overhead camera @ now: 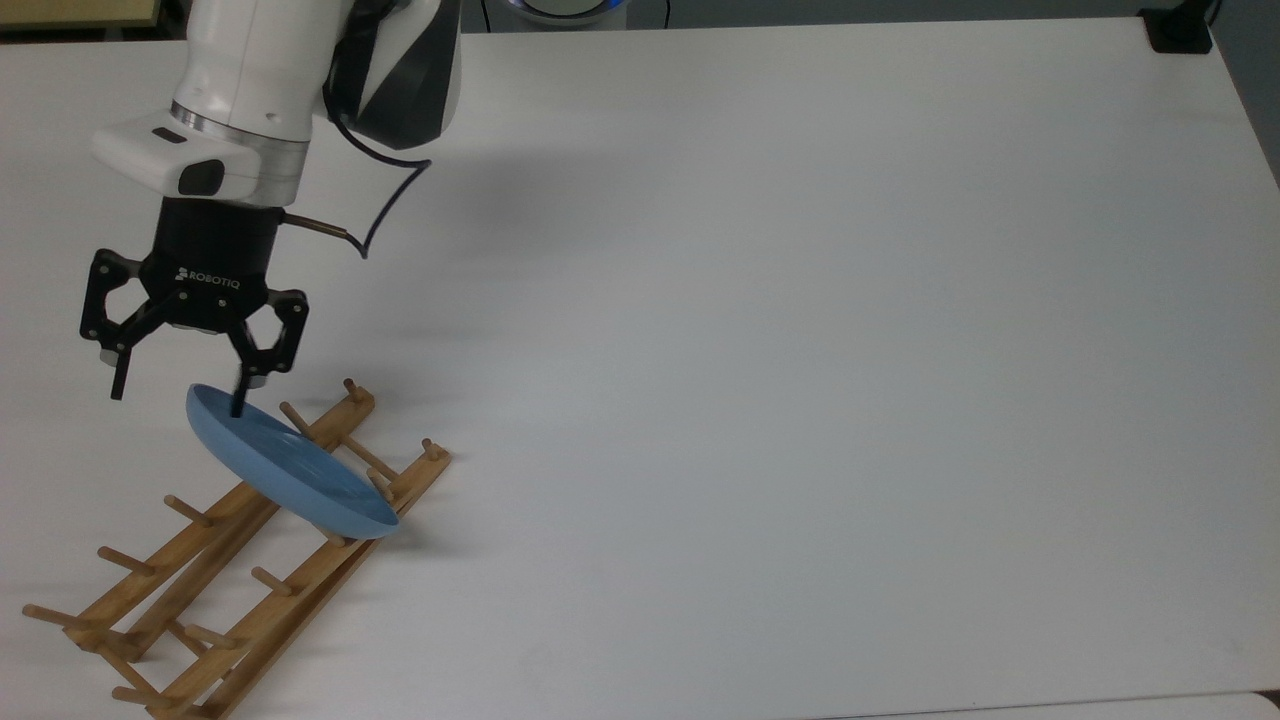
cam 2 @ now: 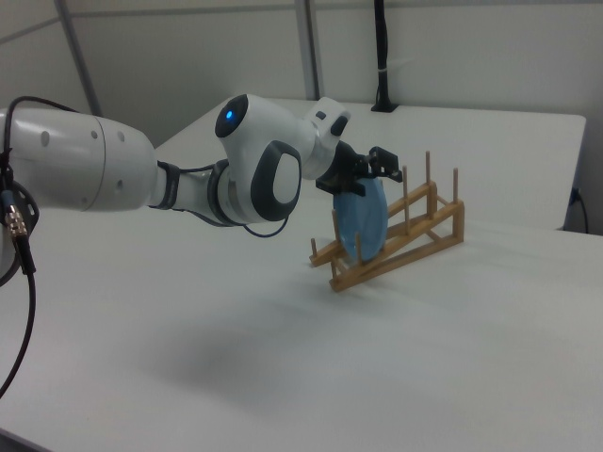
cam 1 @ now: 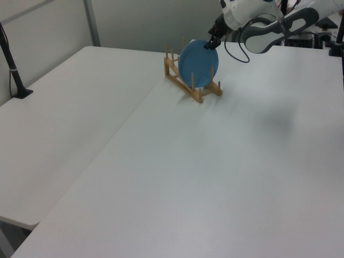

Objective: Place plate in plate rack

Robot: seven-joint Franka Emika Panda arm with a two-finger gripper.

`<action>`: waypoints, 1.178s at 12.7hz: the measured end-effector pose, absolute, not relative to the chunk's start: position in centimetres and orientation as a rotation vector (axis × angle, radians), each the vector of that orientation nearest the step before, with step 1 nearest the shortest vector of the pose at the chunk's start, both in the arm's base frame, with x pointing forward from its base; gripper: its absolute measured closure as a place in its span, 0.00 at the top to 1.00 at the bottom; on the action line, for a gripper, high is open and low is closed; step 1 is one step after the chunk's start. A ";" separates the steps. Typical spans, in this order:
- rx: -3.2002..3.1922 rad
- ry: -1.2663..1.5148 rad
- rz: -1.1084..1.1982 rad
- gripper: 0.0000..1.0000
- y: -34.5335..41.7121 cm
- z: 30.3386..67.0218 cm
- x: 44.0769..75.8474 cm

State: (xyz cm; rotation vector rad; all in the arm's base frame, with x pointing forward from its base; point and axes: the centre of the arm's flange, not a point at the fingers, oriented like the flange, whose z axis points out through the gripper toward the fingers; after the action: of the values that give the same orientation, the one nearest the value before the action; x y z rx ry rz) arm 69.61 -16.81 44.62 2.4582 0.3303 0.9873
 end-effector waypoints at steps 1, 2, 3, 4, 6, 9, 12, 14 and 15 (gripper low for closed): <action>2.479 0.285 1.011 0.99 -16.1 44.6 69.8; 2.513 0.225 1.028 1.00 -15.1 44.4 70.0; 2.580 0.147 0.986 1.00 -13.5 44.0 70.2; 2.632 0.094 0.932 1.00 -12.2 43.8 70.2; 2.772 -0.033 0.700 1.00 -8.3 44.4 69.3; 2.949 -0.111 0.324 1.00 -2.3 45.7 66.2; 3.002 -0.069 0.140 1.00 1.7 46.7 64.0; 3.004 -0.044 0.015 1.00 3.1 46.5 62.8; 3.011 -0.044 -0.028 1.00 3.4 46.4 62.4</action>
State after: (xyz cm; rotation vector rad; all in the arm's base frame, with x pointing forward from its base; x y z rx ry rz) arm 62.39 3.44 46.44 3.0106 -0.0443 -0.0281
